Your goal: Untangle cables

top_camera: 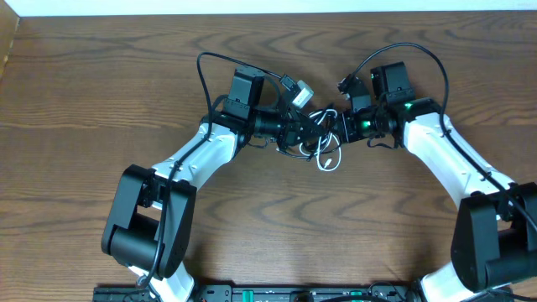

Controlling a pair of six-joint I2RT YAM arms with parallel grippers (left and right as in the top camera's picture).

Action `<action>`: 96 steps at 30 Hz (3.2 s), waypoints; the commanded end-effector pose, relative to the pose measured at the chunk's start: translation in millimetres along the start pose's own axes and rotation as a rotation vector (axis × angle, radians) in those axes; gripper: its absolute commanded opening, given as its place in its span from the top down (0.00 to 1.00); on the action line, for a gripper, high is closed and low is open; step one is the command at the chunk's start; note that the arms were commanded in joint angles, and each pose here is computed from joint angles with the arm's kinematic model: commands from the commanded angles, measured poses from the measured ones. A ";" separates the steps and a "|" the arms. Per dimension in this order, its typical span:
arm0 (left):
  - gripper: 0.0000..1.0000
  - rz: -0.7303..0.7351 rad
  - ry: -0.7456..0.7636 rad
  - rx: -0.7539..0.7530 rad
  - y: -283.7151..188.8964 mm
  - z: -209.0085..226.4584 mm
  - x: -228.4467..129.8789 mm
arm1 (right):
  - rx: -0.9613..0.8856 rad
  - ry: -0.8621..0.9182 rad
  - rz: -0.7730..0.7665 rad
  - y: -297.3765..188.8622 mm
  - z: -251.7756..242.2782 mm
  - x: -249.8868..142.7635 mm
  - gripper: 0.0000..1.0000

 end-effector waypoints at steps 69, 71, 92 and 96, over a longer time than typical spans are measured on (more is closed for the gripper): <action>0.92 -0.077 -0.196 0.281 -93.4 74.8 -12.4 | -0.378 0.463 -0.060 -82.2 -146.8 -29.7 0.99; 0.92 -0.075 -0.218 0.289 -99.1 77.1 -16.3 | -0.387 0.477 -0.066 -85.9 -152.0 -31.1 0.99; 0.92 -0.124 -0.292 0.391 -149.9 100.9 -29.6 | -0.522 0.628 -0.069 -111.1 -187.1 -53.0 0.99; 0.92 -0.124 -0.292 0.391 -149.9 100.9 -29.5 | -0.522 0.629 -0.068 -111.1 -187.2 -53.2 0.99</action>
Point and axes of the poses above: each gripper's point midway between its finger pads, its own y axis out along the fingers, its own z axis along the line the jaws close on, x = y × z, the point moved 3 cm from there along -y, back along the fingers, and after that the axes turned 1 degree about -y, right-handed, at the moved point
